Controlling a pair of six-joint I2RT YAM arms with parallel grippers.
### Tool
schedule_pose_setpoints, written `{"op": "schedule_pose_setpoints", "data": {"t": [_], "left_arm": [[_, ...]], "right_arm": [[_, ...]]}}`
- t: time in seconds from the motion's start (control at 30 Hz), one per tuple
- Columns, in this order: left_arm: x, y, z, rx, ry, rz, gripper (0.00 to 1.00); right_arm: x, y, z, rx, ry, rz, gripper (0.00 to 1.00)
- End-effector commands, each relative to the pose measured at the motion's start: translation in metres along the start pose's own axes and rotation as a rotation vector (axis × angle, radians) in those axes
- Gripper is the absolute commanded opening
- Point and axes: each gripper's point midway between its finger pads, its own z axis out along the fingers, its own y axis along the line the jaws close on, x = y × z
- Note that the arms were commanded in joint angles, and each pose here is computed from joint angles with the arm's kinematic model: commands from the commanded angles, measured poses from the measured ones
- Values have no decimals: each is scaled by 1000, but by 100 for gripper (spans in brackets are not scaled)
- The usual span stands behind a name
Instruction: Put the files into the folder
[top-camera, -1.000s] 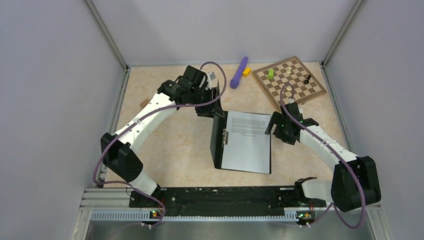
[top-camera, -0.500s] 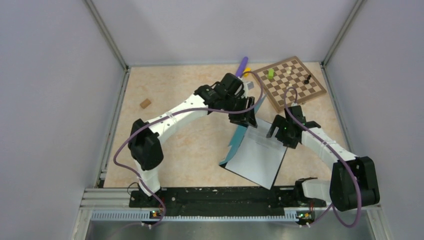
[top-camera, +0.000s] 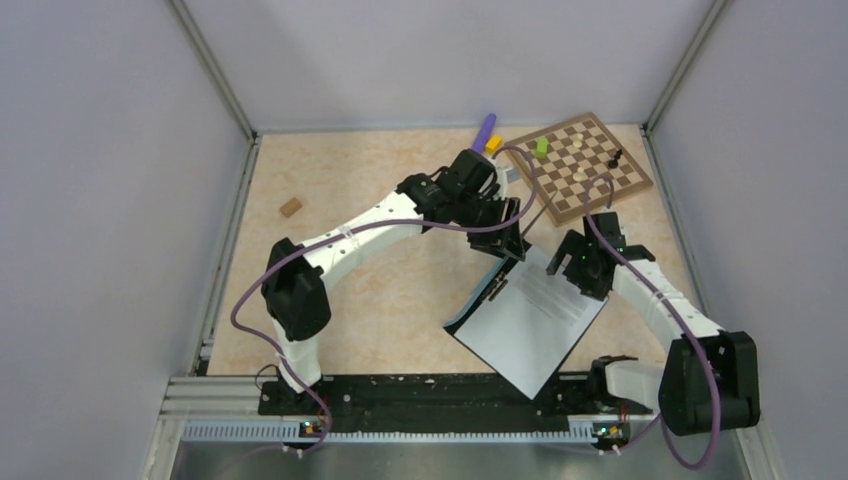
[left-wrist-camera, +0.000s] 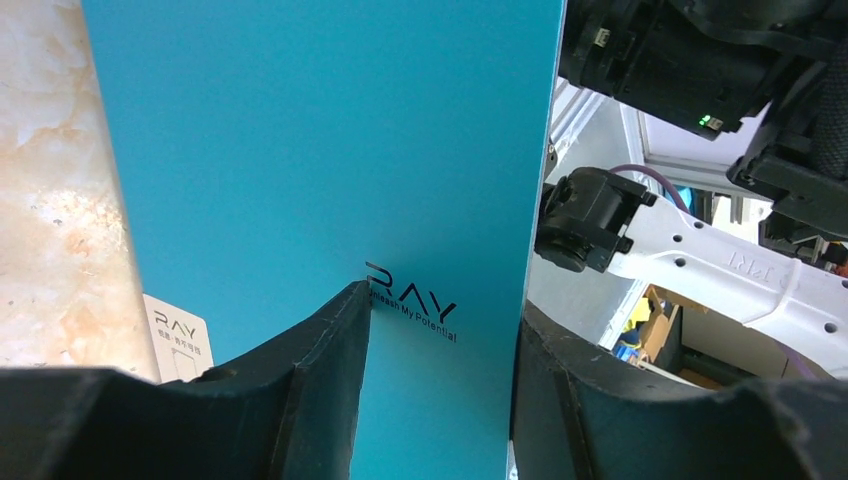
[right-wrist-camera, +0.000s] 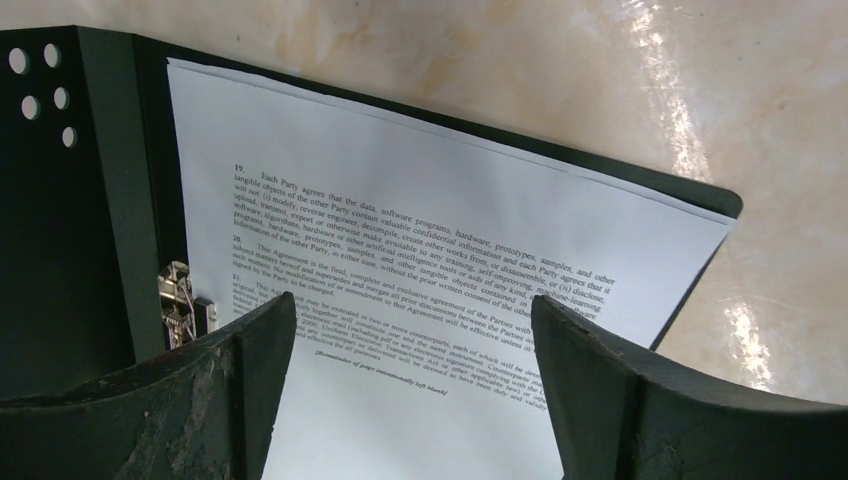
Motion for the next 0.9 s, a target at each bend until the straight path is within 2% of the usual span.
{"op": "schedule_pose_setpoints", "data": {"t": [0.0, 0.07, 0.2, 0.33, 0.4, 0.5, 0.7, 0.87], "left_arm": [[0, -7, -4, 9, -8, 20, 52], [-4, -4, -9, -27, -25, 37, 48], [-17, 12, -34, -192, -125, 77, 29], [-32, 19, -65, -301, -236, 150, 23], [-35, 24, -74, -346, -253, 179, 18], [-36, 39, -81, -436, -252, 194, 0], [-44, 79, -112, -702, -322, 178, 0], [-49, 99, -144, -813, -362, 189, 0]], "right_arm": [[-14, -6, -14, 19, -67, 19, 85], [-15, -7, -15, 26, -68, 18, 86], [-17, -12, -18, 45, -91, 22, 85], [-18, -12, -20, 42, -100, 23, 85], [-19, -10, -21, 37, -100, 24, 85], [-19, -9, -21, 31, -97, 25, 85], [-17, -7, -20, 17, -92, 23, 85], [-23, -2, -22, -2, -111, 27, 85]]}}
